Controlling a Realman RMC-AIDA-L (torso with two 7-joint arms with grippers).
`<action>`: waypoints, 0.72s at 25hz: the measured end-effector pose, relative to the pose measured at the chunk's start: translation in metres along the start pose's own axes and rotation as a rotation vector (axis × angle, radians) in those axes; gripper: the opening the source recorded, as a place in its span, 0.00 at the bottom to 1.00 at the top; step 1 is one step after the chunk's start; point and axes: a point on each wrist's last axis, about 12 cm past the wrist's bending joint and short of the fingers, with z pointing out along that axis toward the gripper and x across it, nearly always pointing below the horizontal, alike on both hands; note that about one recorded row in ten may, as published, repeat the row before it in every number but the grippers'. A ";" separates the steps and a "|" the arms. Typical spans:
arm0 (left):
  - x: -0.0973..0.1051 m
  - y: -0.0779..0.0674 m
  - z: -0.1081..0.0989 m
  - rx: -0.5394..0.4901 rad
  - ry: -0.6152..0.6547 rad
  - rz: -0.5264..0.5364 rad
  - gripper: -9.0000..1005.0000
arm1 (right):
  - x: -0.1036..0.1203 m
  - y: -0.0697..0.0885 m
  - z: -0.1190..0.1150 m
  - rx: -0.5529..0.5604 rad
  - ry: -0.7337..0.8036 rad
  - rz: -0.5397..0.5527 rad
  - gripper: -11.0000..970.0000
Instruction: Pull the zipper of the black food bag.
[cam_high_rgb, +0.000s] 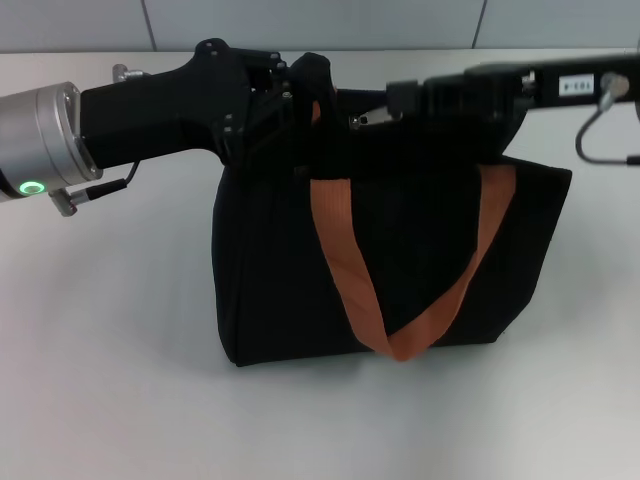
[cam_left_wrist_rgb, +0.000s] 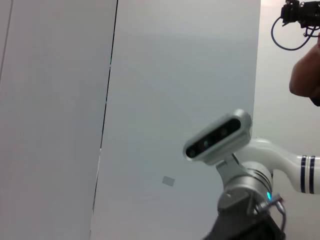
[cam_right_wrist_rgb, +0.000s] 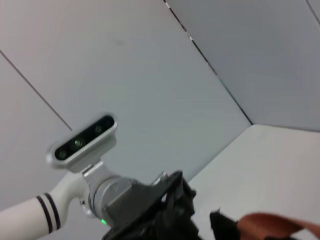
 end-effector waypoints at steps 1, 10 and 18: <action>0.000 0.000 0.000 0.000 0.000 0.000 0.03 | 0.000 0.000 0.000 0.000 0.000 0.000 0.01; 0.000 -0.001 0.000 0.007 -0.001 -0.001 0.03 | -0.034 -0.004 0.031 0.043 0.032 -0.046 0.01; -0.001 -0.001 0.000 0.007 -0.006 0.001 0.03 | -0.020 0.007 0.011 -0.037 -0.005 -0.111 0.10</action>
